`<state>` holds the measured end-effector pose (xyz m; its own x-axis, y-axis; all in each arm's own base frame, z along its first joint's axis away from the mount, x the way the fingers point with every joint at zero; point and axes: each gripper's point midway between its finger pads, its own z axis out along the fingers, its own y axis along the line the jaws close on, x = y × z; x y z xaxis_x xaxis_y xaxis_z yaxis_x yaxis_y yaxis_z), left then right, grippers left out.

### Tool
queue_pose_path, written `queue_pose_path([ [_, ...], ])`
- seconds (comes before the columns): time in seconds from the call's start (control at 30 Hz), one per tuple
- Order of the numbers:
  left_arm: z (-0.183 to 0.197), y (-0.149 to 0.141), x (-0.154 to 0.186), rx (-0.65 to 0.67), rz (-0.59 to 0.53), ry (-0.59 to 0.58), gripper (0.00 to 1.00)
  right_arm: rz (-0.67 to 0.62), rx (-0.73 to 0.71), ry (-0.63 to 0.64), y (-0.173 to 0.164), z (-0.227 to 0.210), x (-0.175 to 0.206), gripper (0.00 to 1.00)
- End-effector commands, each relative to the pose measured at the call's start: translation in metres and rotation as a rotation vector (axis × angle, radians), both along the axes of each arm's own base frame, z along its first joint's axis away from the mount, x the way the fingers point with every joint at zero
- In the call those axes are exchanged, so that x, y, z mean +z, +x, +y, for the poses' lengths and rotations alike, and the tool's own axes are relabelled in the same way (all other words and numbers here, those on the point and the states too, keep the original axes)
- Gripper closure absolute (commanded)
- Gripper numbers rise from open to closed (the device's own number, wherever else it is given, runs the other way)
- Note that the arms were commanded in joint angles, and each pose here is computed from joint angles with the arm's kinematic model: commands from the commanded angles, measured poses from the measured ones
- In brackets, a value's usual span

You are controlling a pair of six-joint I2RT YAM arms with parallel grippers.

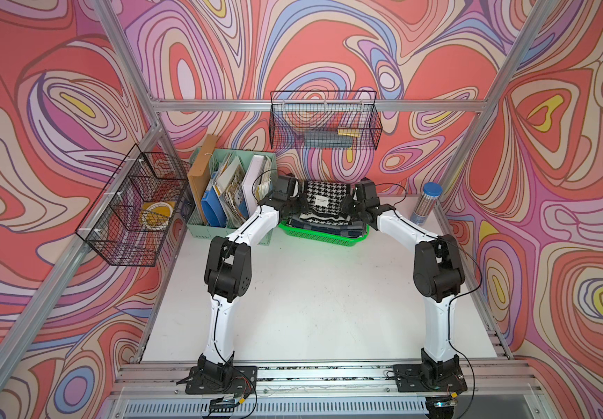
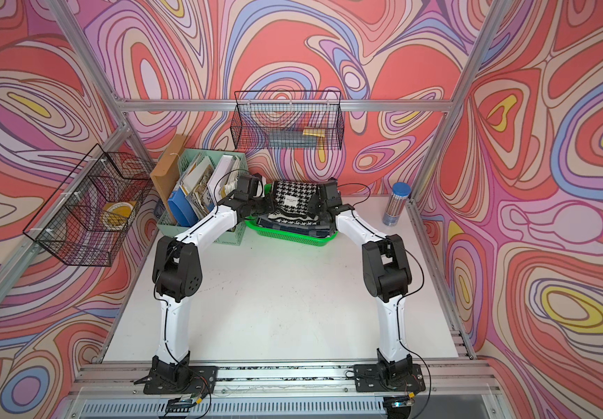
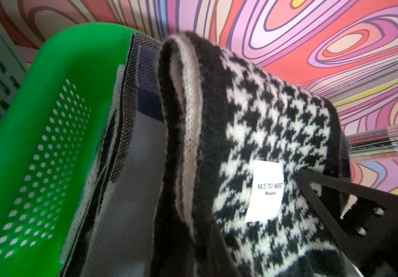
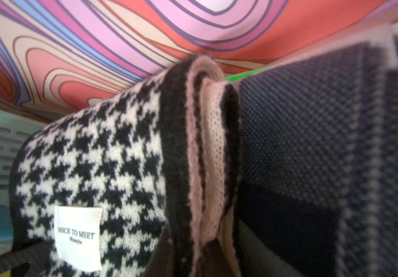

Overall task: Put the folded scarf in the basket
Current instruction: Place the scarf in the basket, then reset both arms

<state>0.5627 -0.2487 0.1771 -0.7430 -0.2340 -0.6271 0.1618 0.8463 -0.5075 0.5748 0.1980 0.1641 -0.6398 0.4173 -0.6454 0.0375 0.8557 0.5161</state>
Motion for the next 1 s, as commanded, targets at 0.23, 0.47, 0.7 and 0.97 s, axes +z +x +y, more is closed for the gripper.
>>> queue_pose_path([
  [0.23, 0.001, -0.062, 0.12, -0.041, -0.157, -0.066, 0.01, -0.097, 0.007, 0.044, -0.06, -0.017, 0.091, 0.36],
  [0.47, 0.018, -0.134, 0.12, -0.013, -0.159, -0.059, 0.02, -0.13, -0.053, 0.036, -0.134, -0.052, 0.12, 0.35],
  [0.7, 0.079, -0.208, 0.107, 0.112, -0.201, 0.018, 0.01, -0.226, -0.163, -0.043, -0.199, -0.1, 0.14, 0.33],
  [0.97, 0.169, -0.27, 0.072, 0.343, -0.29, 0.24, 0.01, -0.3, -0.311, -0.188, -0.228, -0.146, 0.115, 0.09],
])
